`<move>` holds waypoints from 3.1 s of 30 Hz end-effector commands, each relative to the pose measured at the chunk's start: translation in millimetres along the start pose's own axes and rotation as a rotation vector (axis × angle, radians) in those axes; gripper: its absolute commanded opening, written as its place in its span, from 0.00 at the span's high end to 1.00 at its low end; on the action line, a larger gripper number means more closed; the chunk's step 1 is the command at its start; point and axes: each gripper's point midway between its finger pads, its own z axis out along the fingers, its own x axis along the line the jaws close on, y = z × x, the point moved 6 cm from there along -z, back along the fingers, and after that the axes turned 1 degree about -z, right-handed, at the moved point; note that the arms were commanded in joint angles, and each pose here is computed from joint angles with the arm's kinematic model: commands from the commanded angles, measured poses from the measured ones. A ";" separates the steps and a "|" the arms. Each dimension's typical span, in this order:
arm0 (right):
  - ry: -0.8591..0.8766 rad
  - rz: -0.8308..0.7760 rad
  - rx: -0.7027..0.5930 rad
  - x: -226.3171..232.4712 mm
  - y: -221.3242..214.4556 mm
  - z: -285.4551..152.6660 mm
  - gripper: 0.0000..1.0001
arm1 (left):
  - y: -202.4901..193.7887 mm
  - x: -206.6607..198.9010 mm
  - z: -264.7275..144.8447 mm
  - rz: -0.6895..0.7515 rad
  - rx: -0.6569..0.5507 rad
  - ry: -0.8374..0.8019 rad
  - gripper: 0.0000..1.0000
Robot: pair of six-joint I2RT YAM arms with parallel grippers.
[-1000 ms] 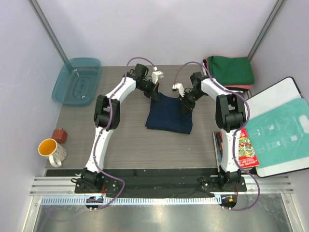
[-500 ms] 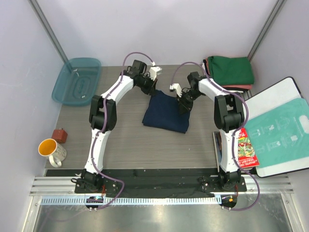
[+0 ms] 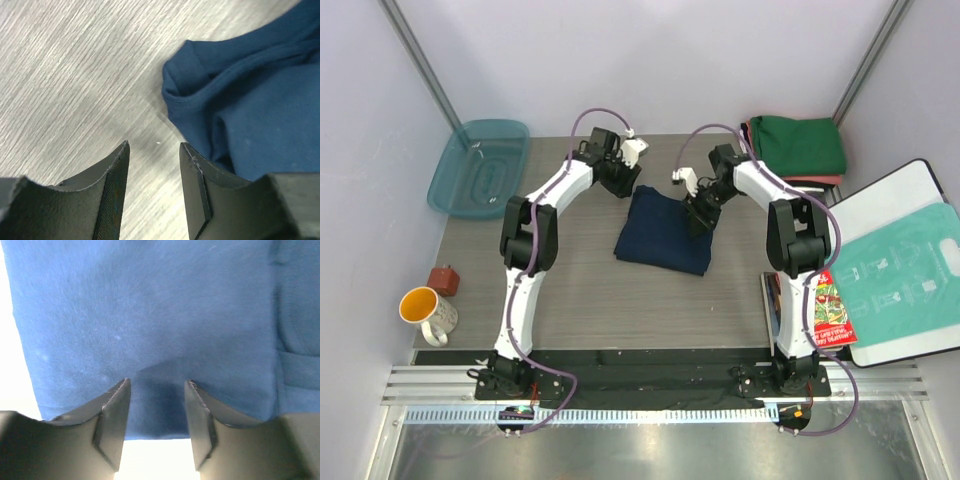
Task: Fold and stack the t-shirts
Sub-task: Fold the tshirt
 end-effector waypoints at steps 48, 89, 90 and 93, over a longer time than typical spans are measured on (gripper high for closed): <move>0.184 0.950 -0.365 8.8 -64.9 -28.4 0.23 | -55.4 -210.5 -87.0 0.785 -0.118 0.073 0.25; 0.175 1.013 -0.568 -12.9 -39.6 -40.0 0.26 | 29.7 -236.6 -33.2 0.724 -0.273 0.424 1.00; 0.171 1.018 -0.577 -16.1 -38.5 -39.5 0.26 | 29.8 -236.7 -33.2 0.719 -0.275 0.424 1.00; 0.170 1.040 -0.621 -24.4 -31.5 -41.5 0.26 | 28.3 -235.7 -32.0 0.716 -0.272 0.434 1.00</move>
